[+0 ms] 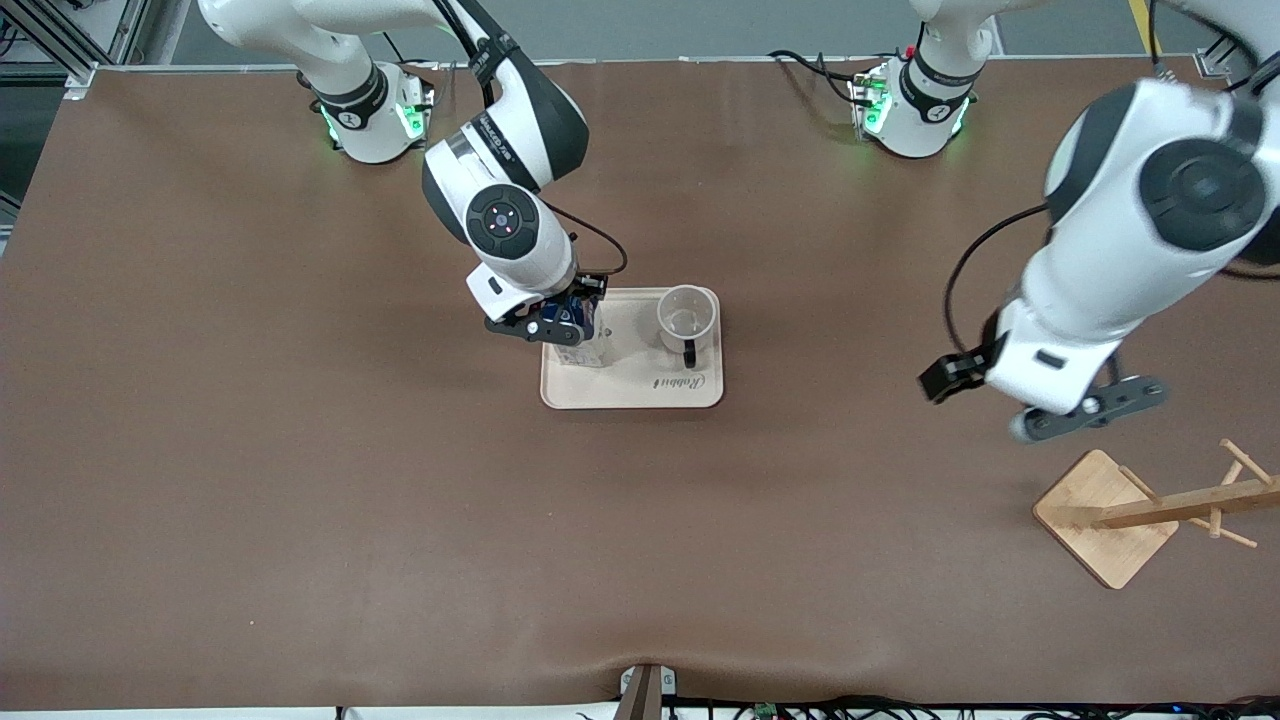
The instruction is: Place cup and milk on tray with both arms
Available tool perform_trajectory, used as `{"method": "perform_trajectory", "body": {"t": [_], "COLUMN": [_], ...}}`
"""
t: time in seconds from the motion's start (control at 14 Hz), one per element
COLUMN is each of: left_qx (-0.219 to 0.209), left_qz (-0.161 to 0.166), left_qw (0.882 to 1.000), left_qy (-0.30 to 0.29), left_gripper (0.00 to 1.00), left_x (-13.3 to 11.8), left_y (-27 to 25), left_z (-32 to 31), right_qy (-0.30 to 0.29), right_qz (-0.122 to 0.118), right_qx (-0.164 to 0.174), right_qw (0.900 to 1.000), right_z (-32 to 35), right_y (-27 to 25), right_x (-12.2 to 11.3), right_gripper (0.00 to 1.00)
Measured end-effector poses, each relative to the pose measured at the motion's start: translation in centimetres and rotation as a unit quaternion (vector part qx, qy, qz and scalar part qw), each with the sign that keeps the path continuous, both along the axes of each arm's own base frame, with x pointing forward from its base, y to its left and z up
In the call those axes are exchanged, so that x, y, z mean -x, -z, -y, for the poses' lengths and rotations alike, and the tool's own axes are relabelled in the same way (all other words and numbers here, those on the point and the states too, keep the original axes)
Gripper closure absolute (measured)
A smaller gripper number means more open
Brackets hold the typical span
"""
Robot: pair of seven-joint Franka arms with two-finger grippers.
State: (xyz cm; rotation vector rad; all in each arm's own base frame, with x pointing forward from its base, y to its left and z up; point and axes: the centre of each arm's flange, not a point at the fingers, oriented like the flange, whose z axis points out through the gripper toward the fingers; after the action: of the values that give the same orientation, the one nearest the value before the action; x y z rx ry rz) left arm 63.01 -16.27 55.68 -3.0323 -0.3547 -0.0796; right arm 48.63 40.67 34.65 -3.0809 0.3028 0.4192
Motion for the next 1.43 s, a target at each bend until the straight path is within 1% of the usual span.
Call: {"method": "perform_trajectory", "body": {"t": [0.07,0.14,0.29,0.43,0.5,0.57,0.71,0.86,0.93,1.07,1.21,1.29,1.43], "left_qx": [-0.010,-0.019,-0.033,-0.043,-0.046,-0.047,-0.039,-0.030,-0.025,-0.016,-0.010,-0.001,0.012], "left_qz": [-0.003,-0.005,-0.002,0.005,0.006,0.006,0.000,-0.004,-0.007,-0.013,-0.018,-0.021,-0.023], "left_qw": [1.000,1.000,0.999,0.998,0.997,0.997,0.995,0.995,0.995,0.995,0.995,0.995,0.996], "left_qy": [0.012,0.022,0.034,0.049,0.058,0.068,0.093,0.100,0.099,0.096,0.096,0.094,0.086], "left_gripper": [0.00,0.00,0.00,0.00,0.00,0.00,0.00,0.00,0.00,0.00,0.00,0.00,0.00], "left_x": [0.7,1.5,3.1,4.4,4.8,4.9,5.0,5.4,5.9,7.0,8.1,8.7,9.7], "left_y": [-1.4,-2.7,-4.9,-6.8,-7.4,-7.7,-8.2,-8.9,-9.2,-9.5,-9.7,-9.6,-9.5], "left_z": [-0.8,-1.2,-1.1,-0.9,-1.0,-1.2,-2.7,-4.7,-5.7,-7.4,-8.7,-9.2,-9.9], "right_qy": [0.000,0.000,0.003,0.007,0.012,0.018,0.034,0.047,0.056,0.085,0.094,0.083,0.032], "right_qz": [-0.001,-0.001,0.000,-0.001,0.001,0.008,0.036,0.064,0.071,0.069,0.077,0.080,0.073], "right_qx": [0.001,0.001,0.001,0.000,-0.003,-0.010,-0.031,-0.048,-0.051,-0.047,-0.048,-0.049,-0.055], "right_qw": [1.000,1.000,1.000,1.000,1.000,1.000,0.998,0.996,0.995,0.993,0.991,0.992,0.995], "right_z": [0.0,0.0,0.3,0.7,1.2,1.8,3.4,5.5,7.1,12.3,18.6,22.0,29.0], "right_y": [0.2,0.2,-0.4,-2.6,-4.3,-6.3,-10.6,-14.0,-15.4,-16.8,-17.3,-17.3,-17.3], "right_x": [0.0,0.0,-0.5,-1.6,-2.6,-3.7,-6.2,-8.4,-9.5,-11.9,-14.4,-15.4,-16.4], "right_gripper": [0.28,0.17,0.00,0.00,0.00,0.00,0.00,0.00,0.00,0.00,0.00,0.00,0.00]}}
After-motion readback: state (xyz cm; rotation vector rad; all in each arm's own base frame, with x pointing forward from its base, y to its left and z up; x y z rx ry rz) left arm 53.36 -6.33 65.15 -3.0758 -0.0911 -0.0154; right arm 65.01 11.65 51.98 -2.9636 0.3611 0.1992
